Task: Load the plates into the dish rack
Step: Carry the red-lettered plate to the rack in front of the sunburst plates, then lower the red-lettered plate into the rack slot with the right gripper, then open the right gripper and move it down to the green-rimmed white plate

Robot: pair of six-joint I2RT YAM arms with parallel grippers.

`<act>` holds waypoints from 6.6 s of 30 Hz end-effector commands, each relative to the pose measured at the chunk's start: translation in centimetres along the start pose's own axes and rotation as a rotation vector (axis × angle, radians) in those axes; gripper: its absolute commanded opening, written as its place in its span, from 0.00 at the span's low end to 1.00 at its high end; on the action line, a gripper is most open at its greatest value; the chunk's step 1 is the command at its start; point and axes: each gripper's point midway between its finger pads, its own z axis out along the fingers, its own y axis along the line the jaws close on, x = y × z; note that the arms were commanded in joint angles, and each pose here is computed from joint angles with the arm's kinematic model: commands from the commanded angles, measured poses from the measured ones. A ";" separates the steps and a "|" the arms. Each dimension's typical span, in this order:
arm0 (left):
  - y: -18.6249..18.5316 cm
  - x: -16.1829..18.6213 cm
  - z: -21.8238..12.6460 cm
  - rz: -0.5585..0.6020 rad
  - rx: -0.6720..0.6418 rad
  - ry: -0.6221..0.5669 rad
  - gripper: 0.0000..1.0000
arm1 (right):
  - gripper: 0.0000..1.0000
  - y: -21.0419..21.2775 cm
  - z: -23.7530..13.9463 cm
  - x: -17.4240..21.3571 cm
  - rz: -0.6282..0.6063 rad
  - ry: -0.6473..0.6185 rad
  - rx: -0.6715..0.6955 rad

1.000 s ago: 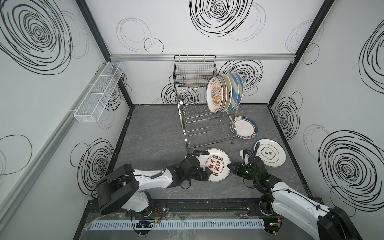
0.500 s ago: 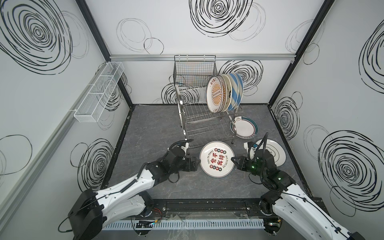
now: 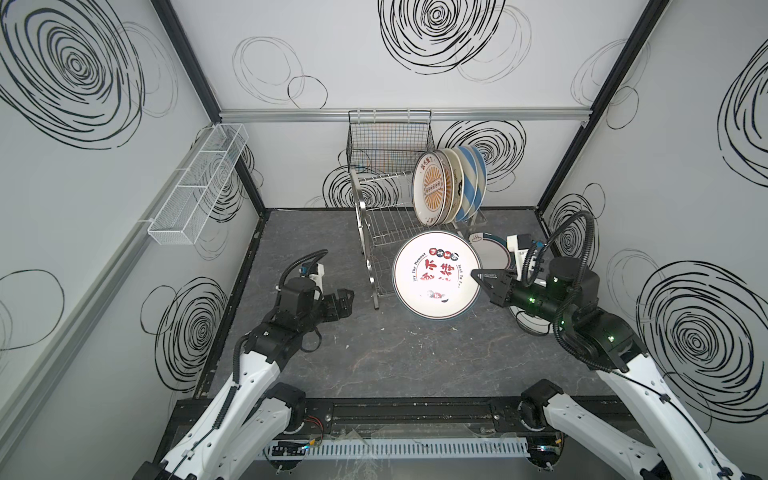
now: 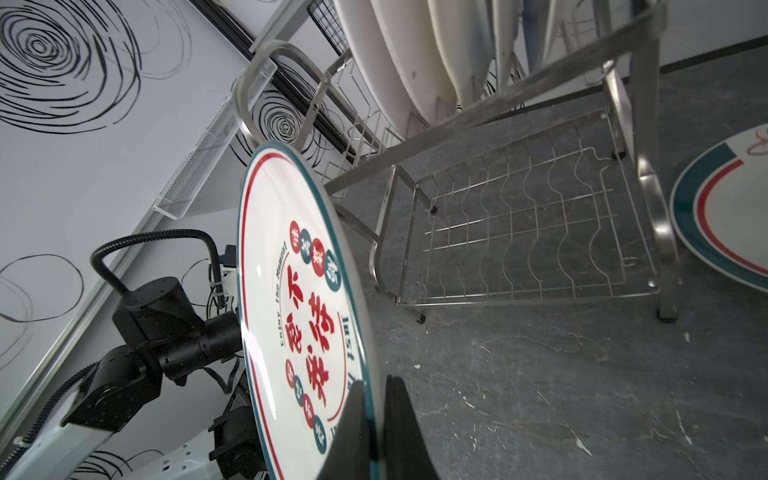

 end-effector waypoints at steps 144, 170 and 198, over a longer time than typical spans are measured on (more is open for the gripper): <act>-3.0 0.4 0.8 0.027 0.269 0.019 0.96 | 0.58 7.2 10.9 -17.9 -0.472 -0.510 0.838; -1.3 0.2 1.1 0.019 0.157 0.004 0.96 | 0.87 -6.8 2.3 2.0 -0.263 0.221 0.706; -2.0 0.6 1.2 0.054 0.185 0.021 0.96 | 1.00 -30.3 0.4 8.5 0.086 0.054 1.061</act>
